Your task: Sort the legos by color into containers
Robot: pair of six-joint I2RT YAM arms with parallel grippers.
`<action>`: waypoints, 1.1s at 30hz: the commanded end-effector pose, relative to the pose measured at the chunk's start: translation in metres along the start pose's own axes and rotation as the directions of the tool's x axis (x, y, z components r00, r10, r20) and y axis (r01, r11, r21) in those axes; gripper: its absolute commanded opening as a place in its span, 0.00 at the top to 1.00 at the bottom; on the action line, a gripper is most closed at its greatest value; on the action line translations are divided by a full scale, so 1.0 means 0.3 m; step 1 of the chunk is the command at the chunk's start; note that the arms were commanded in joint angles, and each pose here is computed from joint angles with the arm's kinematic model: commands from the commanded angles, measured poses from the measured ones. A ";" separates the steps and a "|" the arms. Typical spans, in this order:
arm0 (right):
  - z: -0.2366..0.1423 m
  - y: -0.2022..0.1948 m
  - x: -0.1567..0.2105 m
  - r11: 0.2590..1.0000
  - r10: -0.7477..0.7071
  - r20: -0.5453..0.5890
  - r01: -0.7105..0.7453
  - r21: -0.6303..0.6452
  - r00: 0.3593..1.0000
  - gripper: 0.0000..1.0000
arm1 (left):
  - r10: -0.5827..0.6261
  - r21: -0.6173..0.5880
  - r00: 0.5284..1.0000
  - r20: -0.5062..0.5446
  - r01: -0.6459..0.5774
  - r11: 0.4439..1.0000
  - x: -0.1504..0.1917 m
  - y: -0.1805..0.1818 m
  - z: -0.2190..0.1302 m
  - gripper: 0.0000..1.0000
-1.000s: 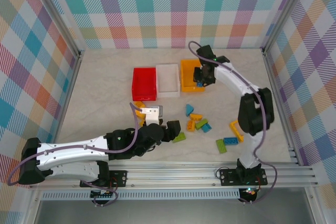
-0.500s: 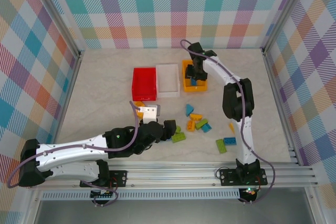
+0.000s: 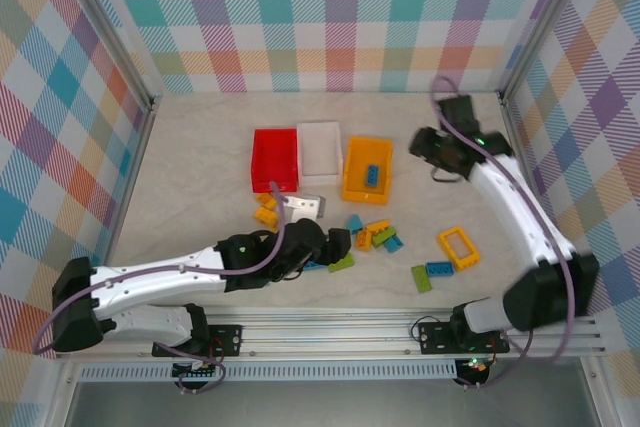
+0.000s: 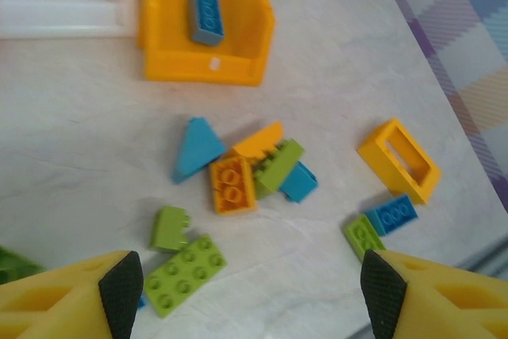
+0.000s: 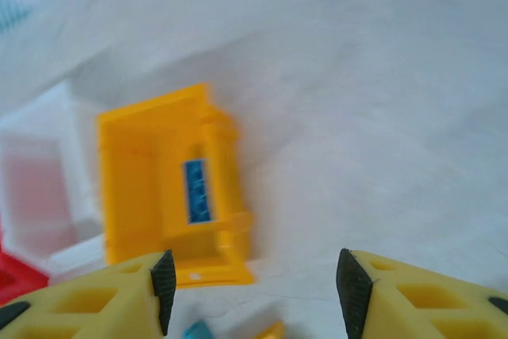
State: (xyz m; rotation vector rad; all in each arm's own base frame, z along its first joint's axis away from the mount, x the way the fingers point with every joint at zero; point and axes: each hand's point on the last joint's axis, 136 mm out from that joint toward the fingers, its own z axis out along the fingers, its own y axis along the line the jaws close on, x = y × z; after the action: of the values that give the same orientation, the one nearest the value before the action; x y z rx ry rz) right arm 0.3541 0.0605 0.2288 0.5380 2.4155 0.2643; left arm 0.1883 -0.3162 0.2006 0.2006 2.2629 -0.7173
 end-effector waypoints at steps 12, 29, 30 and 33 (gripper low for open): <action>0.136 -0.435 0.380 0.918 0.391 -0.230 -0.362 0.159 0.891 0.38 | 0.042 0.085 0.998 -0.041 -0.039 0.996 0.016 -0.161 0.082 0.29; 0.209 -0.479 0.475 0.879 0.470 -0.284 -0.413 0.238 0.836 0.54 | -0.032 0.054 0.999 -0.035 0.034 0.998 -0.004 -0.091 0.087 0.32; 0.215 -0.481 0.481 0.876 0.475 -0.285 -0.418 0.240 0.832 0.55 | -0.031 0.053 0.999 -0.036 0.033 0.998 -0.002 -0.089 0.088 0.32; 0.255 -0.482 0.487 0.871 0.487 -0.292 -0.431 0.237 0.823 0.57 | -0.029 0.050 0.999 -0.035 0.030 0.998 -0.002 -0.087 0.086 0.32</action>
State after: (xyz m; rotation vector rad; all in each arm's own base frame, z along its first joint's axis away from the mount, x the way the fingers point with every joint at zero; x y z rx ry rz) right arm 0.2486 0.0010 0.0516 1.2060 2.6470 0.3873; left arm 0.1937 -0.3571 0.1929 0.2306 2.2973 -0.7949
